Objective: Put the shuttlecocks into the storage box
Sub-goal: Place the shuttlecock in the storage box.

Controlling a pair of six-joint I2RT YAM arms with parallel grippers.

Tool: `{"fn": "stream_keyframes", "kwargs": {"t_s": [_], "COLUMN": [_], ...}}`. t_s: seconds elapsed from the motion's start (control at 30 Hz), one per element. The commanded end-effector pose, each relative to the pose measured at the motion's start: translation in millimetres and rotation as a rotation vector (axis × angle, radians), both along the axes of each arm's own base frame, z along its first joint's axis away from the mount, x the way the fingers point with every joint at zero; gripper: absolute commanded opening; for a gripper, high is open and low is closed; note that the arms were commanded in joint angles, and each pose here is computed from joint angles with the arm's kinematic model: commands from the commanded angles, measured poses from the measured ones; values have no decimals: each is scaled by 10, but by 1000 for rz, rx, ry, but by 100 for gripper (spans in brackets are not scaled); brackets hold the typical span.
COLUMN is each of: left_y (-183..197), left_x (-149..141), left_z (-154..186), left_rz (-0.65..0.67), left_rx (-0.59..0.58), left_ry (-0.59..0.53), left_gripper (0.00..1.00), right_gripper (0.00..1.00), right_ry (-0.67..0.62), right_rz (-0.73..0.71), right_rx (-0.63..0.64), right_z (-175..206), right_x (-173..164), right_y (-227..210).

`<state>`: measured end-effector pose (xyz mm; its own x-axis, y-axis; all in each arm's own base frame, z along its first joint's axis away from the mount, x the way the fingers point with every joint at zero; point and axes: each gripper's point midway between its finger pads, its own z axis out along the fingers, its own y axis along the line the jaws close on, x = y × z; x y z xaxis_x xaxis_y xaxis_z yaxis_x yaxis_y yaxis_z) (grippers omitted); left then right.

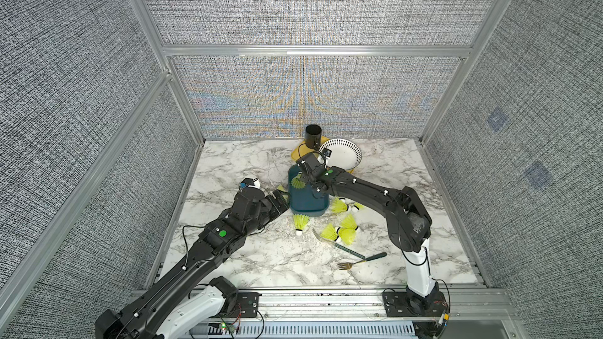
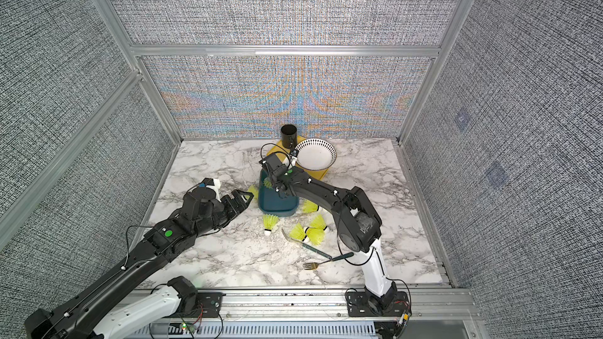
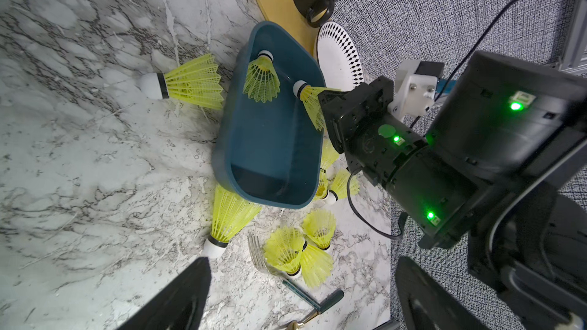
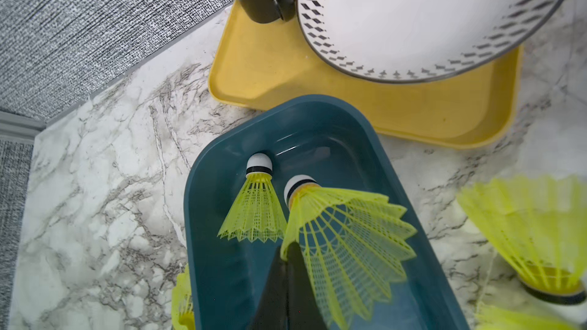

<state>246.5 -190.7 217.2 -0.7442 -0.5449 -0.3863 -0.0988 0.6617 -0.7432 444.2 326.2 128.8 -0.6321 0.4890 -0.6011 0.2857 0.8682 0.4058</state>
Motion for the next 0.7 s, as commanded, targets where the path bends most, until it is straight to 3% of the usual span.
{"fn": "stream_keyframes", "kwargs": {"t_s": [0.0, 0.67], "left_y": [-73, -71], "left_x": [42, -3], "left_z": [134, 160], "left_rz": [-28, -64], "left_rx": [-22, -2], "left_ry": [-45, -65], "left_gripper": [93, 93], "right_gripper": [0, 0], "right_ry": [38, 43], "right_rz": [-102, -345], "right_rx": [148, 488], "right_z": [-38, -322], "right_x": [21, 236], "right_y": [63, -6]}}
